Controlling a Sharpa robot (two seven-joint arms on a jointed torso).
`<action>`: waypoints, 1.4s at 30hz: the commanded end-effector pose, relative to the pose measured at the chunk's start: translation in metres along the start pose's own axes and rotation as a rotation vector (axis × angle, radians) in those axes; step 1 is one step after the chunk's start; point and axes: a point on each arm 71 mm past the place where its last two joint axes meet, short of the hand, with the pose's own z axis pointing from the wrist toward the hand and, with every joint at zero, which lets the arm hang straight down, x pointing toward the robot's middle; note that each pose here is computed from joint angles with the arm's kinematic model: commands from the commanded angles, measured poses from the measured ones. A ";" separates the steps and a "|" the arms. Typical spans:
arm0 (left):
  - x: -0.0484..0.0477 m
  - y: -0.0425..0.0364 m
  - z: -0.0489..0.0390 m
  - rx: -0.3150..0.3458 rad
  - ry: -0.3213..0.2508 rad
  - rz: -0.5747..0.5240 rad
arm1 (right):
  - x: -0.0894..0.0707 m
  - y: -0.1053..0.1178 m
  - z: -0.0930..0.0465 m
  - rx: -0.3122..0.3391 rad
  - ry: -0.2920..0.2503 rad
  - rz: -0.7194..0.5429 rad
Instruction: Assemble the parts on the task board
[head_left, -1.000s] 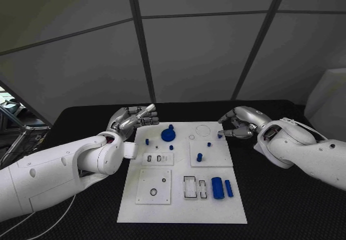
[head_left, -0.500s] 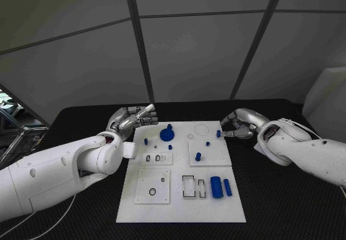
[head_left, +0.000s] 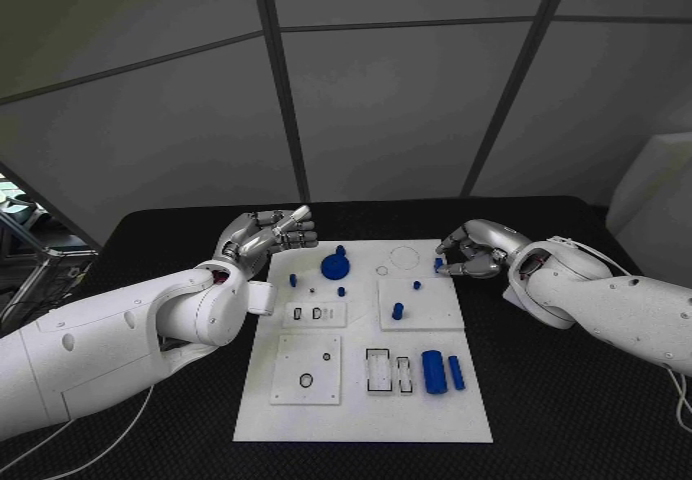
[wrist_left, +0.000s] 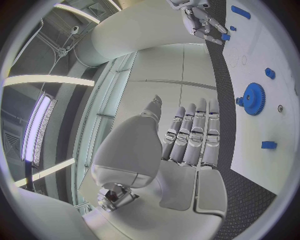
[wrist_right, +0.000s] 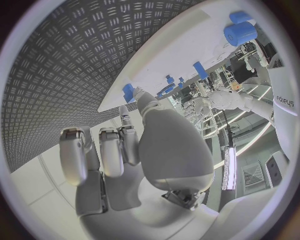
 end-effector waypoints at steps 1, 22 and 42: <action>0.0015 -0.0011 0.0005 0.007 0.014 -0.001 | 0.001 0.001 0.001 -0.010 0.019 0.003; 0.0014 -0.0007 0.0007 0.006 0.012 -0.001 | 0.004 0.000 0.004 0.001 0.050 0.004; 0.0006 -0.0005 0.0007 0.004 0.011 0.000 | 0.005 0.001 0.008 0.021 0.031 0.002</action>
